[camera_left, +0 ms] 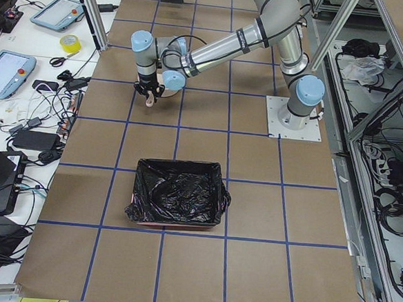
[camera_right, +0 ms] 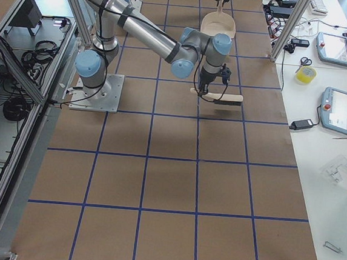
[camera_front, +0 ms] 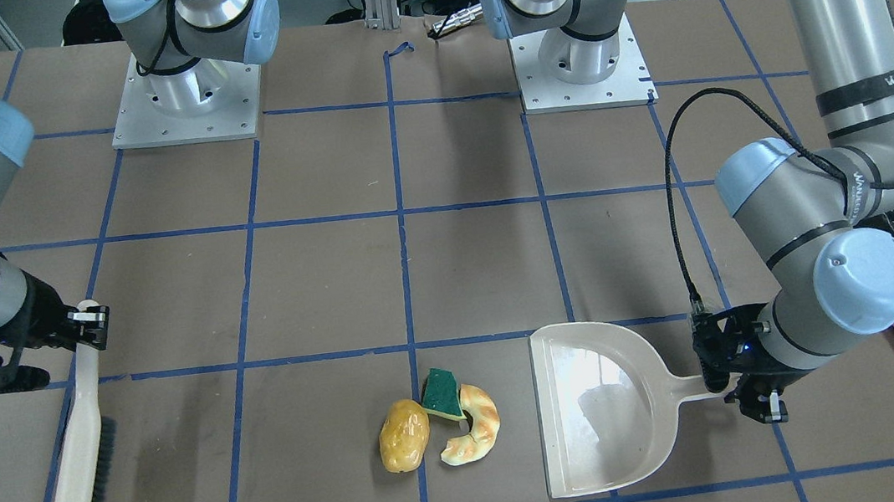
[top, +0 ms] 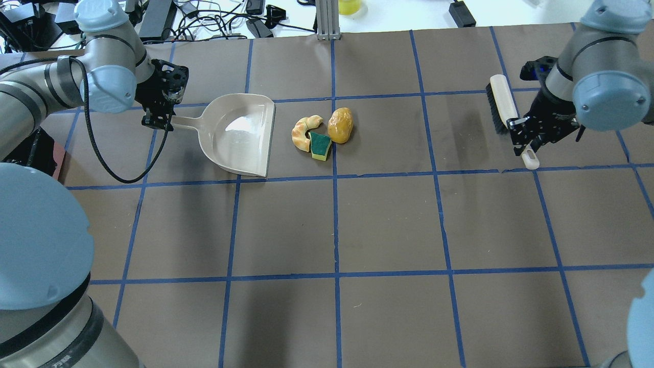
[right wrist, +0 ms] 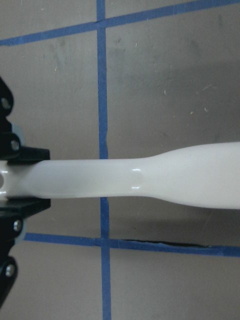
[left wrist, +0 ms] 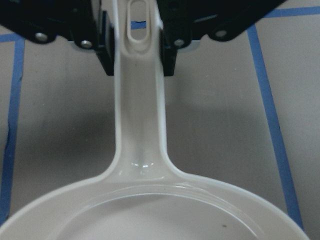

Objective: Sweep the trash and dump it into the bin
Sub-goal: 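Move the brush with the right gripper behind the bread, toy and sponge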

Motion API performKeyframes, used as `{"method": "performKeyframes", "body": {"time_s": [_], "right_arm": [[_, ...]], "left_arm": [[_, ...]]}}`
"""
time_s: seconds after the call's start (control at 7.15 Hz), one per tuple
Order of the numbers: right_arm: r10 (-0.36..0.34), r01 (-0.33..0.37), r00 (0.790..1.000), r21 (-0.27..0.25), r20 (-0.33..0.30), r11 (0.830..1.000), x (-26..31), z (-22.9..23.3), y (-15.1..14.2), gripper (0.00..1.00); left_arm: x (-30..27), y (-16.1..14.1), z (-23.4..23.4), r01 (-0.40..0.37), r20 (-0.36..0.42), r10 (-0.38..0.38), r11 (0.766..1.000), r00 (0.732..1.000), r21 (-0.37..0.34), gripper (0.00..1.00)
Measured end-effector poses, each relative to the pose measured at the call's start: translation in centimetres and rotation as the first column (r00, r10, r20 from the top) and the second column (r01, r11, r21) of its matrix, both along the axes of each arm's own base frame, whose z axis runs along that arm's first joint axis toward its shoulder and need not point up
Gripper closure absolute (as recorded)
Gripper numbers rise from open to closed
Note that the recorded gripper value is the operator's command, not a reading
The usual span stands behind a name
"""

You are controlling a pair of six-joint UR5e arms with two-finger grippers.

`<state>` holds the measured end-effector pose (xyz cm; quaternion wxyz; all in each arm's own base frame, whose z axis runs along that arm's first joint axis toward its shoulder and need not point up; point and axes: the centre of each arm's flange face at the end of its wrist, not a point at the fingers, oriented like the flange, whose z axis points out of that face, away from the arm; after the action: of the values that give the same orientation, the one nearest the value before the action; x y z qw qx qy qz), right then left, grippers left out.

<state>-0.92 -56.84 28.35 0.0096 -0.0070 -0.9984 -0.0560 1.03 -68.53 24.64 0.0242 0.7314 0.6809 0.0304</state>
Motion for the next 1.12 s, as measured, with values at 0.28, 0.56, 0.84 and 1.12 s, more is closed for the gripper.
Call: {"method": "performKeyframes", "body": {"time_s": [0.28, 0.56, 0.84, 1.12], "right_arm": [[-0.019, 0.019, 0.999, -0.015, -0.027, 1.000, 9.1, 0.3, 0.0, 0.86], [-0.039, 0.037, 0.998, -0.032, -0.052, 0.999, 19.1, 0.1, 1.0, 0.87], [-0.063, 0.061, 0.995, -0.025, -0.072, 0.998, 26.3, -0.9, 1.8, 0.87], [-0.094, 0.094, 0.992, -0.008, -0.084, 0.996, 29.4, -1.3, 2.3, 0.88]], "left_arm": [[-0.3, -0.1, 0.2, 0.006, 0.025, -0.006, 1.000, 1.000, 0.001, 1.00], [-0.9, -0.1, 0.0, -0.031, 0.032, 0.031, 1.000, 0.999, 0.002, 1.00], [-1.7, -0.1, -0.3, -0.074, 0.034, 0.074, 0.997, 0.997, 0.003, 1.00], [-2.2, 0.0, -0.4, -0.119, 0.039, 0.119, 0.993, 0.992, 0.007, 1.00]]}}
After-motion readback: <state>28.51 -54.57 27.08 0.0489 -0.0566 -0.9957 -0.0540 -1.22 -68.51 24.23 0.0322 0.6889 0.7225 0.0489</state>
